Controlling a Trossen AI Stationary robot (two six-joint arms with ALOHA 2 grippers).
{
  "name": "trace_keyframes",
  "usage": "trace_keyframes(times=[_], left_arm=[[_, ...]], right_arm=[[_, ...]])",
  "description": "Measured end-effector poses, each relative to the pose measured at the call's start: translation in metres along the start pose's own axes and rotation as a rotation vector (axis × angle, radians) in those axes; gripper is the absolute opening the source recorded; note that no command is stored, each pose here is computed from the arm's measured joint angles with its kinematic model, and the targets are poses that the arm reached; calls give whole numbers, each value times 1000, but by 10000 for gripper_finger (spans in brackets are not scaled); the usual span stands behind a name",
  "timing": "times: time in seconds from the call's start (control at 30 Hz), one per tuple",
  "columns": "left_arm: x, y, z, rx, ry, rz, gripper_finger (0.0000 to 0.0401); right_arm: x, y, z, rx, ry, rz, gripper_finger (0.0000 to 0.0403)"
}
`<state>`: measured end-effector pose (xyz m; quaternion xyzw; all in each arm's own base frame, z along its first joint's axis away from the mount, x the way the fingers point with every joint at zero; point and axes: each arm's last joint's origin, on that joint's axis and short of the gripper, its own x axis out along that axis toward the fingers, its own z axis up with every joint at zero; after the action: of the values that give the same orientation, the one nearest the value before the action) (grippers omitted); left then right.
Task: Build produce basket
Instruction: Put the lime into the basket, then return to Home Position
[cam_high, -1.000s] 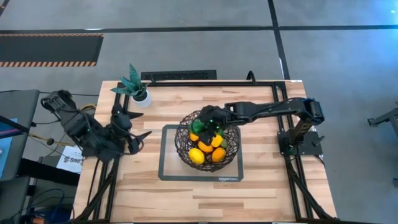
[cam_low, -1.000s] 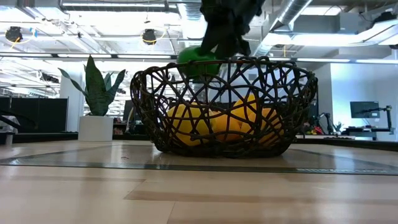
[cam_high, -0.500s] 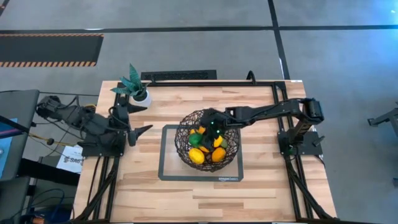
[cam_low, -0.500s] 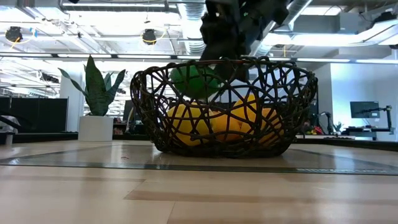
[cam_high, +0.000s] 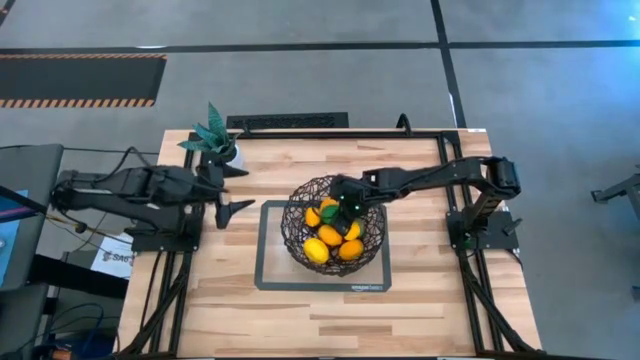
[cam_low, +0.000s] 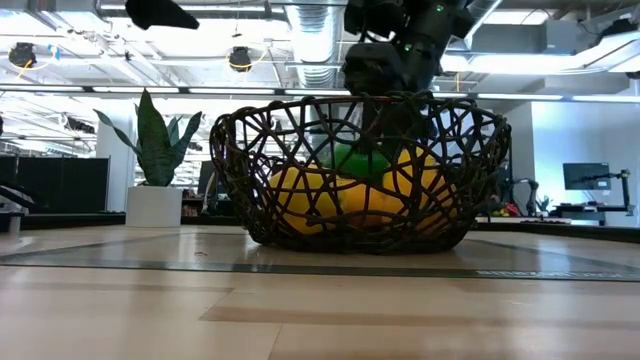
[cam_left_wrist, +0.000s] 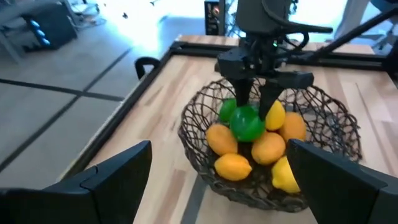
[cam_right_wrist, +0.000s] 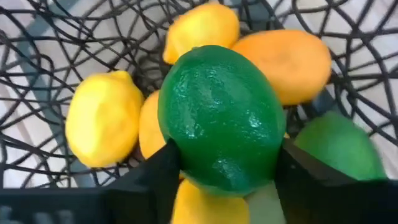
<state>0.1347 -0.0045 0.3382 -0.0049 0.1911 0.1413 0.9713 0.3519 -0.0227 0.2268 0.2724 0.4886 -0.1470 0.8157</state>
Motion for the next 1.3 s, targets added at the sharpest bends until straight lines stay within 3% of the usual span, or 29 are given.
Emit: trace_keyframes(times=[0.2,0.3,0.6,0.93,1.03,1.1,1.3], left_arm=[[2,2,-6,-18,67,-8,359],[1,3,-9,-39,94,-6,359],[0,3,-11,-46,114,-7,359],[0,3,-11,-52,114,-7,359],[0,3,-11,-48,114,-7,359],[0,3,-11,-46,120,-7,359],[0,3,-13,-40,134,-5,359]], right_arm=[[0,4,0,27,-21,13,354],[-1,5,0,48,-25,17,388],[-22,28,7,-69,-22,97,348],[-27,53,0,-80,-10,167,340],[-26,59,-9,-85,27,158,312],[-26,63,-14,-98,34,154,268],[-31,68,-24,-178,53,120,31]])
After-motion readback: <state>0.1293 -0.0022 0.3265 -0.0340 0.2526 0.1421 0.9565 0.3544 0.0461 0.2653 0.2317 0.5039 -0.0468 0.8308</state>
